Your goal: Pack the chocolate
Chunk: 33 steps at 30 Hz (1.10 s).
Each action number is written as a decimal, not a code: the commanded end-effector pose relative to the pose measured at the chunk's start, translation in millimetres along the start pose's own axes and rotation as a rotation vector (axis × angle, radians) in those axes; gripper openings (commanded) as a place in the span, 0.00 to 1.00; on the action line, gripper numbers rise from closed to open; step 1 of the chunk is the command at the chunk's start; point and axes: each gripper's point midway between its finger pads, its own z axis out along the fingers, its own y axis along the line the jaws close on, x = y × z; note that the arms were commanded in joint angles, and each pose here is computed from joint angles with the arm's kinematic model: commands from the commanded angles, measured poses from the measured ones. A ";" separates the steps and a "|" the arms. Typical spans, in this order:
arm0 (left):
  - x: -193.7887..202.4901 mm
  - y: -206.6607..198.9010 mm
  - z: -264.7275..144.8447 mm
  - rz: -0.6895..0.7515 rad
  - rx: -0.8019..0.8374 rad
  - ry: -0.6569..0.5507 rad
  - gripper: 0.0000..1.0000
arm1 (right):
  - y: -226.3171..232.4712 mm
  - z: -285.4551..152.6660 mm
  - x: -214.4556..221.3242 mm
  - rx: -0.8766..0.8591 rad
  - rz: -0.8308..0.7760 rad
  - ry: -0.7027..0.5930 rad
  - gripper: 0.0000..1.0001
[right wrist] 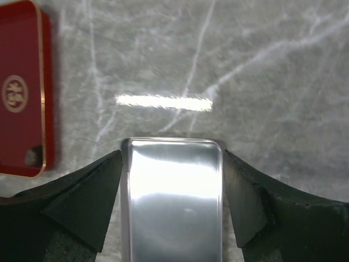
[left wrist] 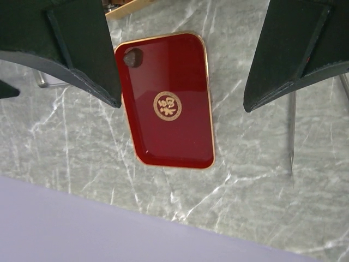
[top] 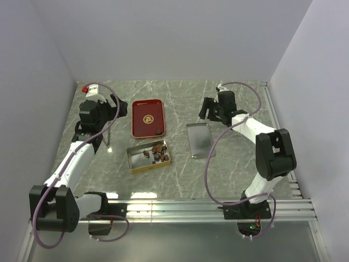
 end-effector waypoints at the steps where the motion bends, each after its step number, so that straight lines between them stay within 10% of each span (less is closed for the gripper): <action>1: -25.6 -18.1 -6.5 -0.006 0.065 -0.076 1.00 | -18.8 1.3 19.7 0.086 0.019 0.052 0.79; 14: -17.5 -25.9 -7.4 -0.011 0.116 -0.053 1.00 | -41.3 32.3 72.3 0.175 0.079 0.232 0.62; 33: -12.8 -22.9 -19.7 0.001 0.103 -0.064 1.00 | -39.4 29.8 87.5 0.179 0.041 0.298 0.00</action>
